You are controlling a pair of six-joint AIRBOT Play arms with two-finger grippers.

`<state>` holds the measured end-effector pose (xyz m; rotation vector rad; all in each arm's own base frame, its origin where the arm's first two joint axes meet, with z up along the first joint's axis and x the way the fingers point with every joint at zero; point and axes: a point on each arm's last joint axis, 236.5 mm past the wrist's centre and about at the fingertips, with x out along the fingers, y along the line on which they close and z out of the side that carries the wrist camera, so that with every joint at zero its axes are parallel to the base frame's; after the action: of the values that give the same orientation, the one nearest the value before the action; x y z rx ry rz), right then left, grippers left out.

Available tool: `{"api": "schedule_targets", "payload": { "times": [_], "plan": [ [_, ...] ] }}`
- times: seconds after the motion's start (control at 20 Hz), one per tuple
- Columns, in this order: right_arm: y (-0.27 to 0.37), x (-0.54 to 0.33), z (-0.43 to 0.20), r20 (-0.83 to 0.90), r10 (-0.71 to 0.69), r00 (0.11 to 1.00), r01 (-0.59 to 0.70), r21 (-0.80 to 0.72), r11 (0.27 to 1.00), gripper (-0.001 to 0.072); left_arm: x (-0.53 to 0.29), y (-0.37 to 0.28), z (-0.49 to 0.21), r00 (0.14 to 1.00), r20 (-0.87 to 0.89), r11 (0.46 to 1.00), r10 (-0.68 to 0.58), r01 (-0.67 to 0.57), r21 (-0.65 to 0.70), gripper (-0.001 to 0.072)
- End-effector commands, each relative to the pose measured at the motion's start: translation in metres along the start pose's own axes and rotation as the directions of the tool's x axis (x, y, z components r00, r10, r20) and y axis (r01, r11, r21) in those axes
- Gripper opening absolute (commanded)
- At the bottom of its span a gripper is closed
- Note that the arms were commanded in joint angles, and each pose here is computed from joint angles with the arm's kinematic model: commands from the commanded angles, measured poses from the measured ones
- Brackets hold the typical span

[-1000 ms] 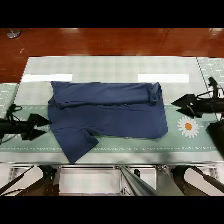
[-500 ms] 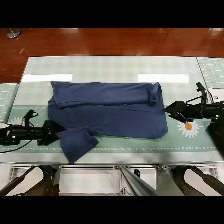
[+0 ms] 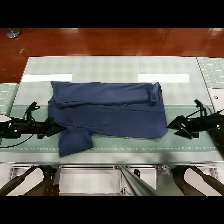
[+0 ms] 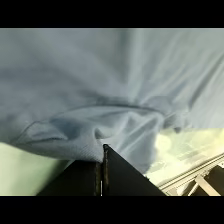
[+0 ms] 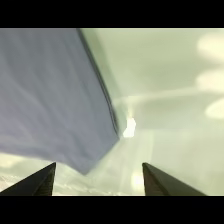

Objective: Fold the shirts.

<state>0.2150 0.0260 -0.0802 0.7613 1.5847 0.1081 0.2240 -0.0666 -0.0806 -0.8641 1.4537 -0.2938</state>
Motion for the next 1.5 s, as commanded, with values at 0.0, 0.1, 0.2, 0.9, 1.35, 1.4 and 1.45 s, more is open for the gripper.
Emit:
{"api": "schedule_targets", "payload": {
  "times": [0.0, 0.1, 0.2, 0.9, 1.35, 1.4, 1.45],
  "plan": [
    [-0.001, 0.021, -0.015, -0.056, -0.049, 0.997, 0.048, -0.021, 0.999, 0.0621, 0.002, -0.009, 0.001, 1.000, -0.005, 0.999, -0.010, 0.010, 0.031, 0.0024],
    [0.012, 0.031, -0.011, -0.060, -0.002, 0.998, 0.002, -0.008, 1.000, 0.0621, 0.004, -0.010, 0.003, 1.000, 0.000, 0.999, -0.001, 0.001, 0.043, 0.0025],
    [0.022, 0.042, -0.005, -0.057, 0.031, 0.998, -0.031, 0.002, 1.000, 0.0621, 0.005, -0.008, 0.010, 0.999, 0.031, 0.999, 0.009, -0.010, 0.033, 0.0025],
    [0.108, -0.049, 0.111, 0.233, 0.143, 0.962, -0.094, -0.209, 0.973, 0.0021, -0.070, -0.077, 0.122, 0.985, 0.162, 0.987, -0.061, 0.036, 0.154, 0.0025],
    [0.142, -0.043, 0.204, 0.239, 0.275, 0.931, -0.234, -0.186, 0.954, 0.0022, -0.018, -0.089, 0.219, 0.996, 0.073, 0.994, -0.057, 0.050, 0.100, 0.0024],
    [0.143, -0.037, 0.209, 0.227, 0.274, 0.934, -0.234, -0.187, 0.954, 0.0022, -0.013, -0.090, 0.225, 0.996, 0.070, 0.993, -0.057, 0.049, 0.106, 0.0024],
    [0.146, -0.030, 0.213, 0.210, 0.272, 0.939, -0.232, -0.195, 0.953, 0.0022, -0.010, -0.090, 0.233, 0.996, 0.076, 0.993, -0.056, 0.047, 0.108, 0.0024]
  ]
}}
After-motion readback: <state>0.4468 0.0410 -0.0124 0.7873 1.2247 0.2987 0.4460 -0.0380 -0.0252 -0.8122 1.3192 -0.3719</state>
